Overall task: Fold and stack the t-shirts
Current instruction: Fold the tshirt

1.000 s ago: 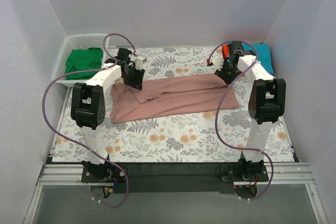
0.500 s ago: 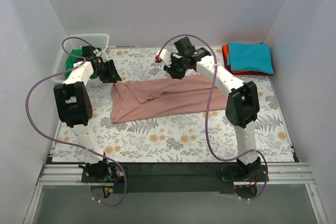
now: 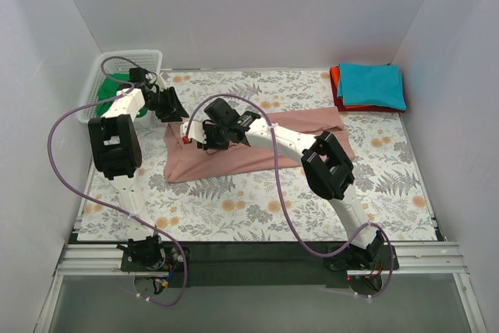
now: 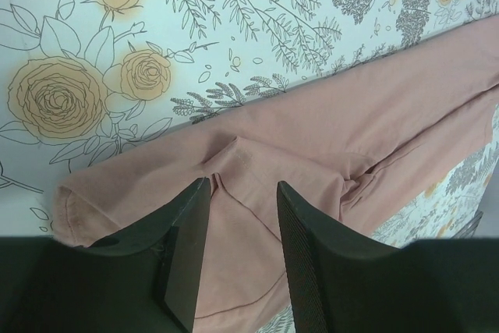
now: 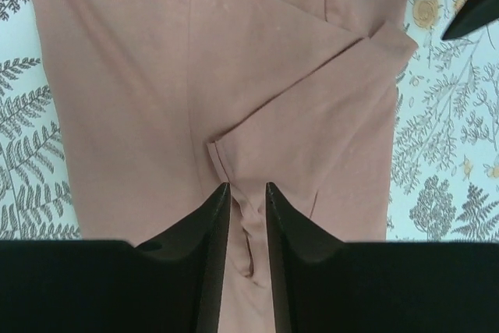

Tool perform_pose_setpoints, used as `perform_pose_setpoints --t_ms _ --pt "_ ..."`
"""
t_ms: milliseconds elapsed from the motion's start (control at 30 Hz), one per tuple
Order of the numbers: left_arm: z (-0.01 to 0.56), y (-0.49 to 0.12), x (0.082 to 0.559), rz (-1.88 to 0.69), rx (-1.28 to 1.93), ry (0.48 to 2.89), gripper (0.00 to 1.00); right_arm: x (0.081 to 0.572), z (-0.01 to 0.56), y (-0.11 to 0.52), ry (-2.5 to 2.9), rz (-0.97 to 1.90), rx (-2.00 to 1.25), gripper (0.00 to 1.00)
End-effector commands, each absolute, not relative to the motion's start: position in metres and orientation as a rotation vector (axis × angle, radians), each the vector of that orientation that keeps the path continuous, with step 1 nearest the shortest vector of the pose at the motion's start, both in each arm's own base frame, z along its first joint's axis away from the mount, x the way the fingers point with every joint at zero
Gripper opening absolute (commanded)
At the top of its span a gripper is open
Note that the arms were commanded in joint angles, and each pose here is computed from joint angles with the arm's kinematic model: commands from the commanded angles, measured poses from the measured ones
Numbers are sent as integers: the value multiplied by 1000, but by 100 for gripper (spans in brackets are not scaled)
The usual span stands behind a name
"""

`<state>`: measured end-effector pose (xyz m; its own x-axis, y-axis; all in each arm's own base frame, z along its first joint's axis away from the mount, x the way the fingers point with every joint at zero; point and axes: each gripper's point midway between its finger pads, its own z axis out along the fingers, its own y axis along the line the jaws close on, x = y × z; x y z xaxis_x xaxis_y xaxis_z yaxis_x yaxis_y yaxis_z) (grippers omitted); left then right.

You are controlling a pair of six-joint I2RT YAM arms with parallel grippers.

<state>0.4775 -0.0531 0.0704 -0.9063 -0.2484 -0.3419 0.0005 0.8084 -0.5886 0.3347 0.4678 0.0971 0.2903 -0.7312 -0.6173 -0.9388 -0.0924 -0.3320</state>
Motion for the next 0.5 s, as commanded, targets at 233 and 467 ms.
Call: perform_pose_setpoints --t_ms 233,467 --pt "88 -55 486 -857 -173 2549 40 335 82 501 1404 367 -1895 38" --pt "90 -54 482 -845 -164 2548 40 338 64 503 1442 360 -1898 39"
